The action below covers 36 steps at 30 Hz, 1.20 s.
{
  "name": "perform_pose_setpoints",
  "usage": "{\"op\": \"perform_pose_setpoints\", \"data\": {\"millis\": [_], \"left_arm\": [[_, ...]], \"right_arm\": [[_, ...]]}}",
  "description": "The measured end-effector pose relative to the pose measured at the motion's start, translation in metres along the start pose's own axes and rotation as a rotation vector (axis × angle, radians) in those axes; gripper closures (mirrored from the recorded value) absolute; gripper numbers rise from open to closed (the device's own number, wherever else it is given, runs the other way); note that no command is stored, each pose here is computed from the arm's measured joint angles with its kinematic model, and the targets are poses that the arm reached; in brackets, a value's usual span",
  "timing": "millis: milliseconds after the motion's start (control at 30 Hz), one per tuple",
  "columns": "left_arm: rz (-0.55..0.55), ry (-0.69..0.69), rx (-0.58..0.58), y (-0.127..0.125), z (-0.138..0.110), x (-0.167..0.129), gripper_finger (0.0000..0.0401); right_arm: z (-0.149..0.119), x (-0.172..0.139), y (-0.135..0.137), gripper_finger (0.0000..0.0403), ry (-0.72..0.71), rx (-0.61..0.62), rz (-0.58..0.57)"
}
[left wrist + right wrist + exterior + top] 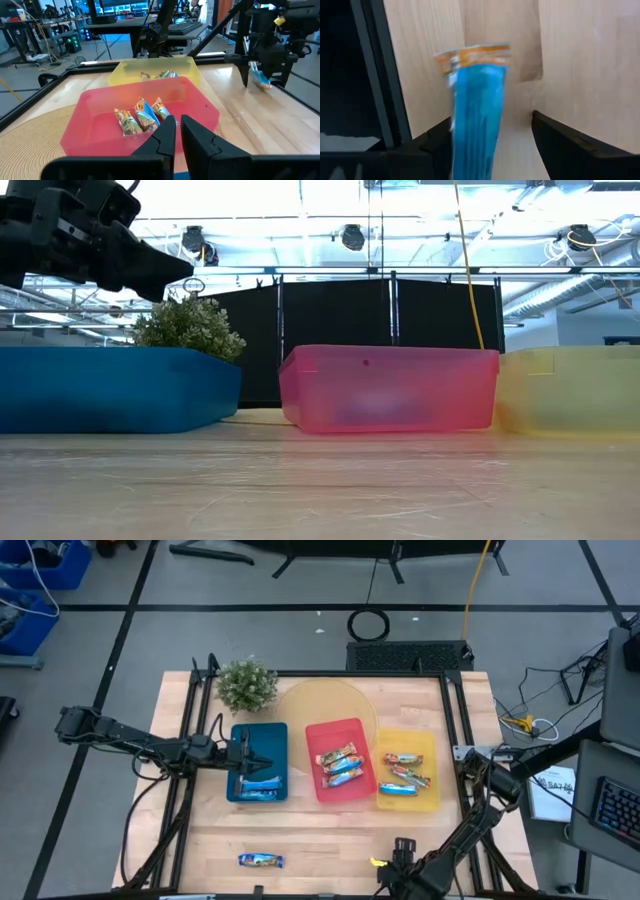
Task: Pick and place Granola Bars by type
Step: Put the yellow granola bar into the red bin
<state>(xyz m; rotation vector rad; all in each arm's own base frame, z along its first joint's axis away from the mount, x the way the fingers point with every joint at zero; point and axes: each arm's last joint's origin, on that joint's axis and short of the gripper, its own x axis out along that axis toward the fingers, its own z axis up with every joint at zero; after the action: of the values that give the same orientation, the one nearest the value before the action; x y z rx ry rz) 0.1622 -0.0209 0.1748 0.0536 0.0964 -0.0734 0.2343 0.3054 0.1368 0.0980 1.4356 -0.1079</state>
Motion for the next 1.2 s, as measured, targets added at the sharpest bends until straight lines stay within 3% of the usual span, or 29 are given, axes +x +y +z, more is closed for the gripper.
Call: {"op": "perform_pose_setpoints", "data": {"millis": [300,600,767,933,1100,1200], "left_arm": [[0.006,0.002,0.0,0.0,0.0,0.0,0.0364],[0.01,0.008,0.0,0.0,-0.001,0.0,0.0364],[0.009,0.024,-0.003,0.0,-0.002,0.0,0.0364],[0.01,0.023,-0.015,0.0,-0.002,0.0,0.0364],[0.01,0.023,-0.018,0.0,-0.002,0.0,0.0364],[0.01,0.024,-0.005,0.0,-0.002,0.0,0.0364]], "right_arm": [[-0.009,0.018,-0.01,0.0199,0.06,-0.018,-0.005],[-0.005,0.018,-0.016,0.0327,0.093,-0.179,-0.014],[0.009,0.001,-0.032,0.0352,0.106,-0.238,-0.018],[0.036,-0.035,-0.071,0.0351,0.08,-0.306,-0.042],[0.072,-0.087,-0.13,0.0357,-0.075,-0.353,-0.052],[0.093,-0.117,-0.168,0.0359,-0.241,-0.374,-0.089]]}}
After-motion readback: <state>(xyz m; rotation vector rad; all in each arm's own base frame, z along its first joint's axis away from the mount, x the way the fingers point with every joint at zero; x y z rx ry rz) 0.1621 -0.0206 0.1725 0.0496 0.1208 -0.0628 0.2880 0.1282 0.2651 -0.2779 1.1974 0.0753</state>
